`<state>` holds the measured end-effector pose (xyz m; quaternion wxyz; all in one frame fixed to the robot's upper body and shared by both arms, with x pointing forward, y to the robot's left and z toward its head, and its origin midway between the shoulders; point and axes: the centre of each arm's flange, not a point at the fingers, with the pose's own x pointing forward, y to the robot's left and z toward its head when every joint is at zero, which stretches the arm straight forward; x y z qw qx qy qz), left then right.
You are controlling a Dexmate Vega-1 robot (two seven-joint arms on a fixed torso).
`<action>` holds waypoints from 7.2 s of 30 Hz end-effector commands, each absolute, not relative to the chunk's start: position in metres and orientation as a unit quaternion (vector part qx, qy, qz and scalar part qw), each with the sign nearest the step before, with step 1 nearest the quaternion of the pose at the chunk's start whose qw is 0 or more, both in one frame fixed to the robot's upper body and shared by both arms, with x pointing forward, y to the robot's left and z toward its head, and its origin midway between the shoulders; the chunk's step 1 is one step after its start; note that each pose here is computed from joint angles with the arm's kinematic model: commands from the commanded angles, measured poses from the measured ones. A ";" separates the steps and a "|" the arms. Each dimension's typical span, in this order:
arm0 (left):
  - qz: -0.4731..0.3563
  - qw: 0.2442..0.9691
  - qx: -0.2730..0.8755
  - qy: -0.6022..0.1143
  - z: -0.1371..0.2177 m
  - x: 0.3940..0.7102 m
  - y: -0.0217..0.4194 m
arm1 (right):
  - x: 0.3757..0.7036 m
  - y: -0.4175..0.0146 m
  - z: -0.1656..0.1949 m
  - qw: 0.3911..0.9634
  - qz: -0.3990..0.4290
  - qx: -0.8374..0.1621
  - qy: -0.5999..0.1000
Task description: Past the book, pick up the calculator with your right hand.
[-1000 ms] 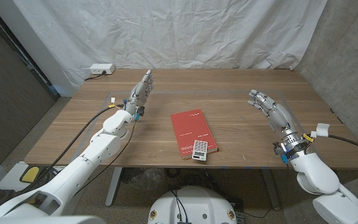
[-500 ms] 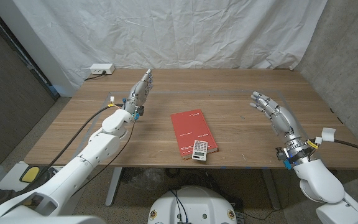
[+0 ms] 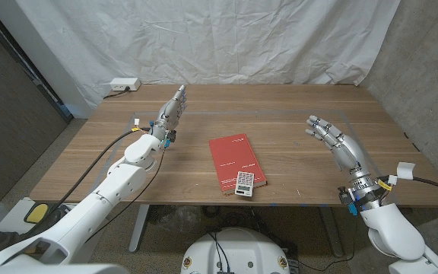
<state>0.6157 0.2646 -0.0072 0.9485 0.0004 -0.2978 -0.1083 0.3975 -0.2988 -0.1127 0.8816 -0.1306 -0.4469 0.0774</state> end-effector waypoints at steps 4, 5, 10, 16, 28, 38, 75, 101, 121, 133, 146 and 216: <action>-0.106 0.948 0.003 -0.300 -0.005 0.615 0.263 | 0.382 -0.286 -0.127 0.876 0.077 -0.143 -0.455; -0.108 0.948 0.006 -0.299 -0.005 0.615 0.264 | 0.381 -0.286 -0.128 0.874 0.076 -0.147 -0.456; -0.107 0.950 0.005 -0.294 -0.006 0.617 0.265 | 0.375 -0.280 -0.132 0.873 0.069 -0.161 -0.455; -0.111 0.946 0.001 -0.304 -0.005 0.616 0.264 | 0.372 -0.273 -0.136 0.873 0.070 -0.179 -0.448; -0.110 0.945 -0.013 -0.309 -0.012 0.611 0.263 | 0.365 -0.269 -0.144 0.861 0.075 -0.203 -0.460; -0.112 0.942 -0.010 -0.317 -0.012 0.605 0.258 | 0.361 -0.265 -0.145 0.845 0.061 -0.247 -0.471; -0.070 0.939 -0.032 -0.336 0.002 0.584 0.246 | 0.361 -0.294 -0.137 0.775 -0.013 -0.379 -0.505; -0.114 0.944 -0.008 -0.310 0.015 0.600 0.261 | 0.333 -0.253 -0.171 0.757 -0.091 -0.416 -0.495; -0.119 0.938 -0.003 -0.325 0.018 0.591 0.267 | 0.327 -0.229 -0.178 0.725 -0.091 -0.459 -0.506; -0.121 0.936 -0.004 -0.330 0.016 0.589 0.264 | 0.325 -0.222 -0.183 0.696 -0.097 -0.495 -0.511; -0.121 0.934 -0.003 -0.336 0.020 0.587 0.262 | 0.333 -0.217 -0.187 0.663 -0.107 -0.533 -0.515; -0.115 0.939 0.005 -0.324 0.019 0.582 0.277 | 0.355 -0.185 -0.219 0.572 -0.115 -0.651 -0.486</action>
